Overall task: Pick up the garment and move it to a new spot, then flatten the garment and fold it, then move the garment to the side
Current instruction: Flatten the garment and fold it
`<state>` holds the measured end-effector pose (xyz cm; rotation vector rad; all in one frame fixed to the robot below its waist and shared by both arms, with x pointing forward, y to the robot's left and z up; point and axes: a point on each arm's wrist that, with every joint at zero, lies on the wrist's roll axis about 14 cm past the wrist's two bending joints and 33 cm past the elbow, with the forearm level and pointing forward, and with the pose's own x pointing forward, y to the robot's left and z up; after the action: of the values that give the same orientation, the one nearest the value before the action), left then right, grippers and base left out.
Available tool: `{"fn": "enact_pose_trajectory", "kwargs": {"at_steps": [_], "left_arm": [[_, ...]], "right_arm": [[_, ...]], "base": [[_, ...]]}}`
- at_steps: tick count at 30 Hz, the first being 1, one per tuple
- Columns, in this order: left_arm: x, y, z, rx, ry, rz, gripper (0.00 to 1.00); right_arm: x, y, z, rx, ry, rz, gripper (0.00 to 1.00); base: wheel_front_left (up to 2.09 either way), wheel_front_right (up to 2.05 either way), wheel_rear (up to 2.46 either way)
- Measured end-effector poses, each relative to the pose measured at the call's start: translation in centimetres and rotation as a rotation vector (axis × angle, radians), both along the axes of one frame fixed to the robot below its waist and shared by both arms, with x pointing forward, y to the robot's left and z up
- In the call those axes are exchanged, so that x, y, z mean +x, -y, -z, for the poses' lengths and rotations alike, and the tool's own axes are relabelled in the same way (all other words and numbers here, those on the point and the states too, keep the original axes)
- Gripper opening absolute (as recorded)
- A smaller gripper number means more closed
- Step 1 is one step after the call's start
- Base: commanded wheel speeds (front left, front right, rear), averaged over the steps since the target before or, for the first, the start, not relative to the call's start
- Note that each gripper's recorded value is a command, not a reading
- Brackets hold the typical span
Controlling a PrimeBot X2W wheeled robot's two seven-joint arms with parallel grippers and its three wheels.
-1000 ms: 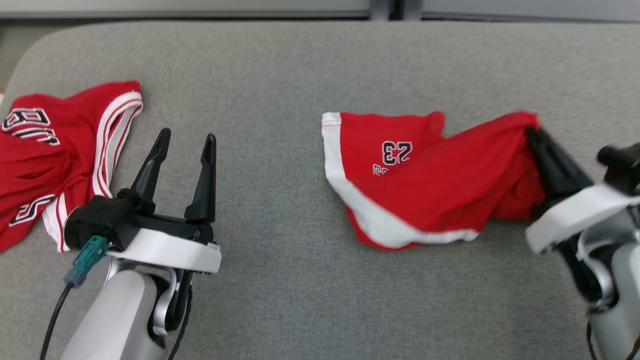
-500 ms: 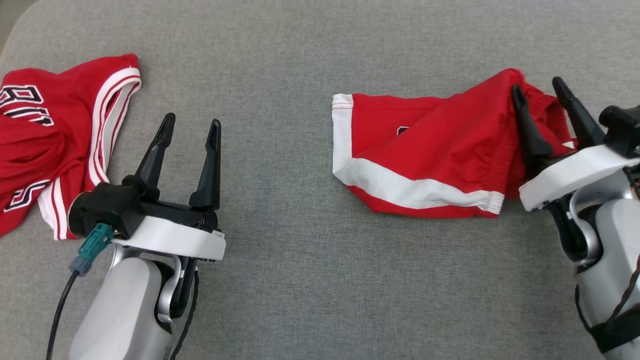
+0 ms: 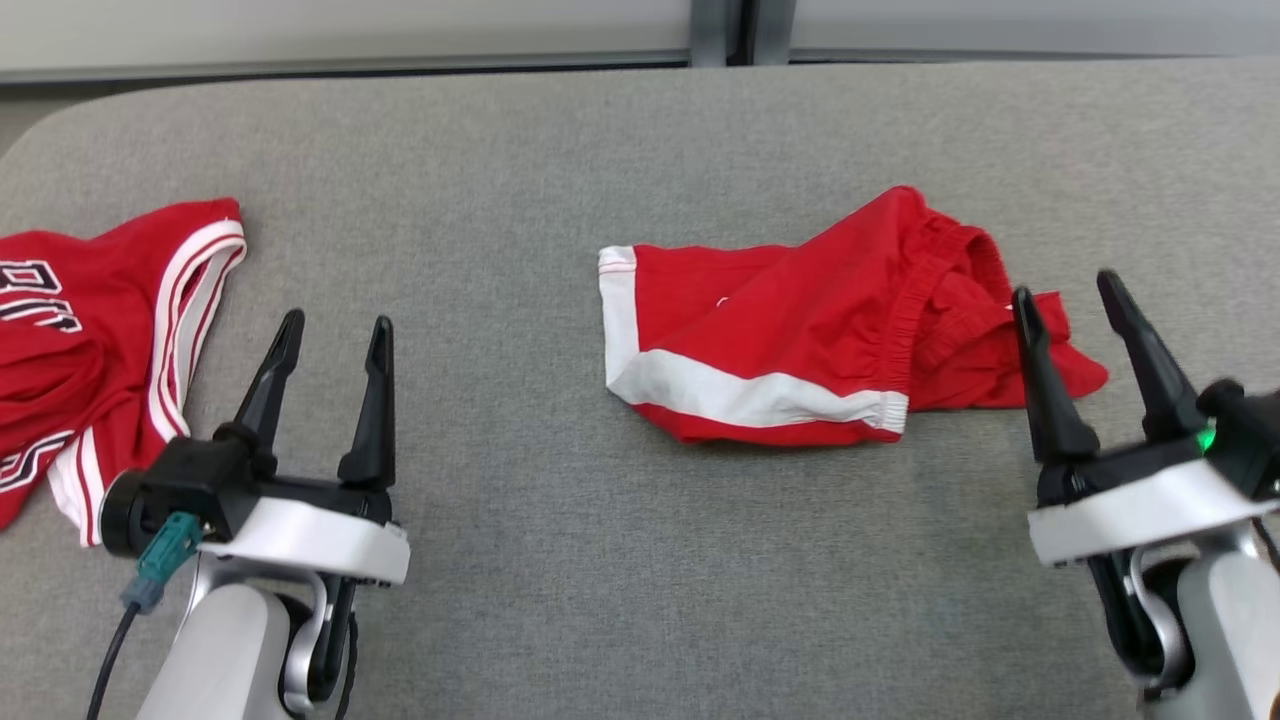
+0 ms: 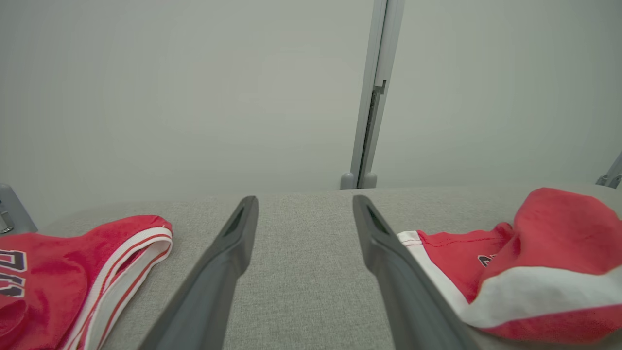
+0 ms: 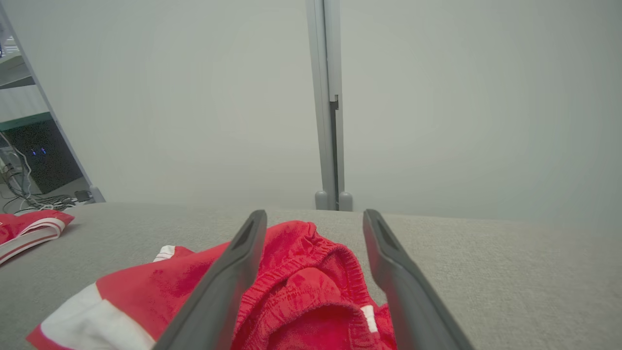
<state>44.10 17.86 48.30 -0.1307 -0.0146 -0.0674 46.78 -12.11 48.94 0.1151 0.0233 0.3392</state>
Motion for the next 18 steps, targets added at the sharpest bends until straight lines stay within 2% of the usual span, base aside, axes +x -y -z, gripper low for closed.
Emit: {"fn": "enact_pose_trajectory", "kwargs": {"at_steps": [10,18], "left_arm": [[-2.8,0.6,0.7,0.022,-0.043,0.025,1.0],[-3.3,0.8,0.4,0.034,-0.046,0.032,1.0]], "right_arm": [[-6.4,1.3,0.2,0.011,-0.072,0.06,1.0],[-7.4,1.6,-0.4,0.001,-0.074,0.074,1.0]], "base": [[0.0,0.0,0.0],[0.0,0.0,0.0]]}}
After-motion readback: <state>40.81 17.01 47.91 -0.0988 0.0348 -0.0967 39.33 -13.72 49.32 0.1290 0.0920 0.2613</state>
